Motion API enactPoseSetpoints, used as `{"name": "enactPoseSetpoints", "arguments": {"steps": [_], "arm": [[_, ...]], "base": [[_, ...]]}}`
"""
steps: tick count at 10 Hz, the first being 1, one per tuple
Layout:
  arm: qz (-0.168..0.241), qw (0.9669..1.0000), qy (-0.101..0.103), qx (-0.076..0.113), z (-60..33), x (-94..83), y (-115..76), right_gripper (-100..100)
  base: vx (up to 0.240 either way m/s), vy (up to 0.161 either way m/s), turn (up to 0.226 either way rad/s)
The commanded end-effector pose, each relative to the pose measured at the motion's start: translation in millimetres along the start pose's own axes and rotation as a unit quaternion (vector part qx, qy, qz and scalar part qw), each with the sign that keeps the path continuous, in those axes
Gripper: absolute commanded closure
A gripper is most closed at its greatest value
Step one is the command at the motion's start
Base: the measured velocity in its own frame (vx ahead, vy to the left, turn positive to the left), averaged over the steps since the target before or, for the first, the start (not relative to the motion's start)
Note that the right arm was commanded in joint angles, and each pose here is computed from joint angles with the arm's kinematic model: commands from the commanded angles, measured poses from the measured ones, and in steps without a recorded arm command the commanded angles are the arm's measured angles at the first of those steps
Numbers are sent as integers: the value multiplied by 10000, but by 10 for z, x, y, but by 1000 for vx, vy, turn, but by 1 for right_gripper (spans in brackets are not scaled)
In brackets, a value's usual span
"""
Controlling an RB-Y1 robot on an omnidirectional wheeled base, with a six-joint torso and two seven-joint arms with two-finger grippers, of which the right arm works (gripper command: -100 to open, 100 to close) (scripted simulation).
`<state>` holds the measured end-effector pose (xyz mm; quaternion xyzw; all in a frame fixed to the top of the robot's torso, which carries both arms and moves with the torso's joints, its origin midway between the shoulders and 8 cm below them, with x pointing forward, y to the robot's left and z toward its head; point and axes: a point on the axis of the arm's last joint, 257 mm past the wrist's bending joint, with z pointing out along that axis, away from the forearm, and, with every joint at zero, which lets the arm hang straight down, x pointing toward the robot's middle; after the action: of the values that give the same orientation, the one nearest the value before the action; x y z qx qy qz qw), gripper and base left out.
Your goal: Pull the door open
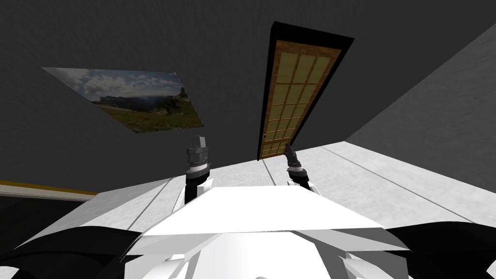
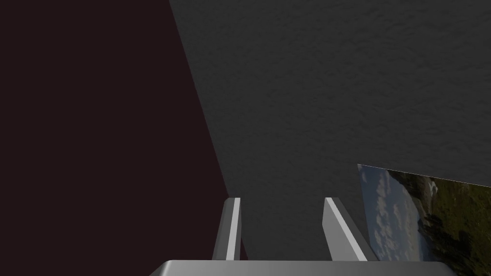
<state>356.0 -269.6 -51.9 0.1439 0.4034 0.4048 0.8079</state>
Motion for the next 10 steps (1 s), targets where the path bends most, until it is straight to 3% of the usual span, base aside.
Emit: {"name": "enactPoseSetpoints", "arguments": {"steps": [1, 2, 6, 7, 10], "arm": [[-207, 9997, 85, 87, -88, 48, -115, -100], [-434, 9987, 183, 186, -169, 96, -231, -100], [-885, 9946, 391, 382, -348, 187, -462, -100], [-1106, 9915, 499, 478, -445, 229, -575, -100], [-1431, 9855, 666, 620, -601, 291, -742, -100]], "base": [[118, -14, 46], [147, -27, 68], [109, -24, 56], [136, -32, 72], [122, -25, 53]]}}
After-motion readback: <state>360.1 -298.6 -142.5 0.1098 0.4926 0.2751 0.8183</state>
